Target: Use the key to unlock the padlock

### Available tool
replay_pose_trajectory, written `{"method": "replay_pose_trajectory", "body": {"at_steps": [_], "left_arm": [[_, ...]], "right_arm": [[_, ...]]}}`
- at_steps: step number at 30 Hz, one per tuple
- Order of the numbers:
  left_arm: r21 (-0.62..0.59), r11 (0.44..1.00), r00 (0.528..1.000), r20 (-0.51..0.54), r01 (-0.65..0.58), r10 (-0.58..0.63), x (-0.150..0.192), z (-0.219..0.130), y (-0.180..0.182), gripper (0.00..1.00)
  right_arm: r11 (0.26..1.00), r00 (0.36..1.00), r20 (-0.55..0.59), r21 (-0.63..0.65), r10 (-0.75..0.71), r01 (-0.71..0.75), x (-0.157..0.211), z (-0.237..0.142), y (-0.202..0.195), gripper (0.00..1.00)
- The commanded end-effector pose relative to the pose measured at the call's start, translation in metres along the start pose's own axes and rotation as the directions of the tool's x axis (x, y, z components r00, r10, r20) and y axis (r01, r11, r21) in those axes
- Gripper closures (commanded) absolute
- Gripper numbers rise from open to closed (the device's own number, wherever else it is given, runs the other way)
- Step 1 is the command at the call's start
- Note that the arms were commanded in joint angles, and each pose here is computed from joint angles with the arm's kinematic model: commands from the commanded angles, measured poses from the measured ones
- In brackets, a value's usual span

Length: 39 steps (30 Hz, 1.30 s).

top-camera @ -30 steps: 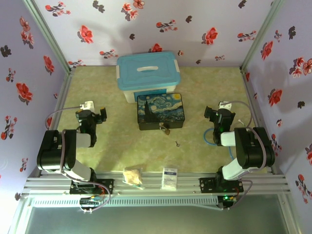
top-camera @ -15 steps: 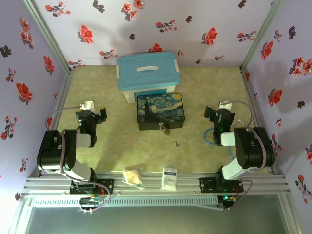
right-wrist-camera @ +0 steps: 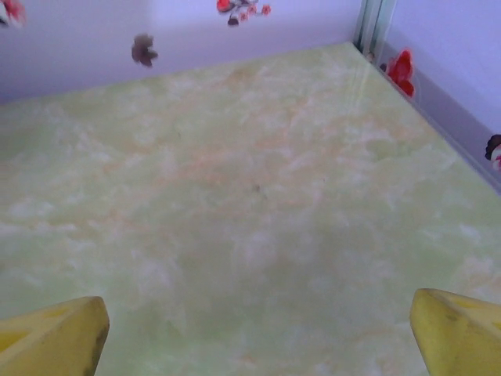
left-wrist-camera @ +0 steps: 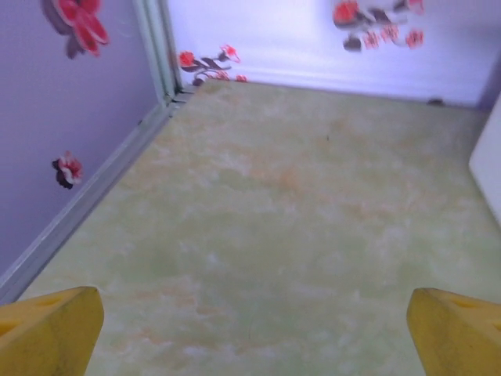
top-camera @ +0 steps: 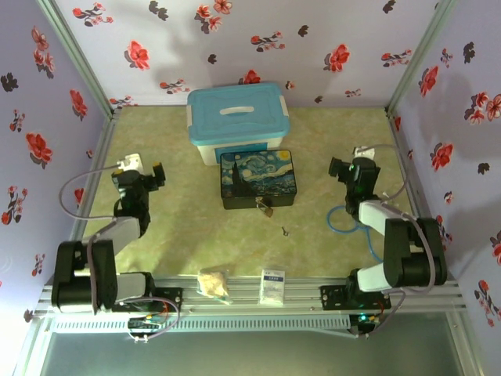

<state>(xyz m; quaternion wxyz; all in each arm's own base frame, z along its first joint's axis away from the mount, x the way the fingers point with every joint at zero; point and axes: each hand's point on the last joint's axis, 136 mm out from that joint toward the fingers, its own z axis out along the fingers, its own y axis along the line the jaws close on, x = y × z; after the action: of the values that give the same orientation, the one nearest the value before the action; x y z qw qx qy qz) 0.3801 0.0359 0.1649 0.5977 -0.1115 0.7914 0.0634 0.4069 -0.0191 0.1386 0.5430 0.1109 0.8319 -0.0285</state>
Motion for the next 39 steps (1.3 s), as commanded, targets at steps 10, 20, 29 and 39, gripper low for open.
{"method": "replay_pose_trajectory", "body": {"at_steps": [10,20,29,39], "left_arm": [[0.212,0.826,0.852,-0.108,0.523,-0.512,-0.013,-0.042,-0.03,0.0],[0.353,0.785,0.828,-0.45,0.51,-0.336,0.022,-0.1,-0.14,0.0],[0.449,0.721,0.773,-0.606,0.528,-0.189,0.063,-0.14,-0.227,0.0],[0.506,0.708,0.777,-0.622,0.492,-0.095,0.072,-0.154,-0.278,0.0]], "right_arm": [[0.881,0.928,-0.318,-0.359,0.195,-0.308,0.008,-0.084,0.067,0.01],[0.912,0.864,-0.503,-0.37,-0.035,-0.178,0.089,-0.146,0.104,0.08],[0.894,0.846,-0.518,-0.429,-0.125,-0.131,0.155,-0.174,0.131,0.26],[0.858,0.812,-0.544,-0.501,-0.211,-0.113,0.192,-0.181,0.155,0.5]]}}
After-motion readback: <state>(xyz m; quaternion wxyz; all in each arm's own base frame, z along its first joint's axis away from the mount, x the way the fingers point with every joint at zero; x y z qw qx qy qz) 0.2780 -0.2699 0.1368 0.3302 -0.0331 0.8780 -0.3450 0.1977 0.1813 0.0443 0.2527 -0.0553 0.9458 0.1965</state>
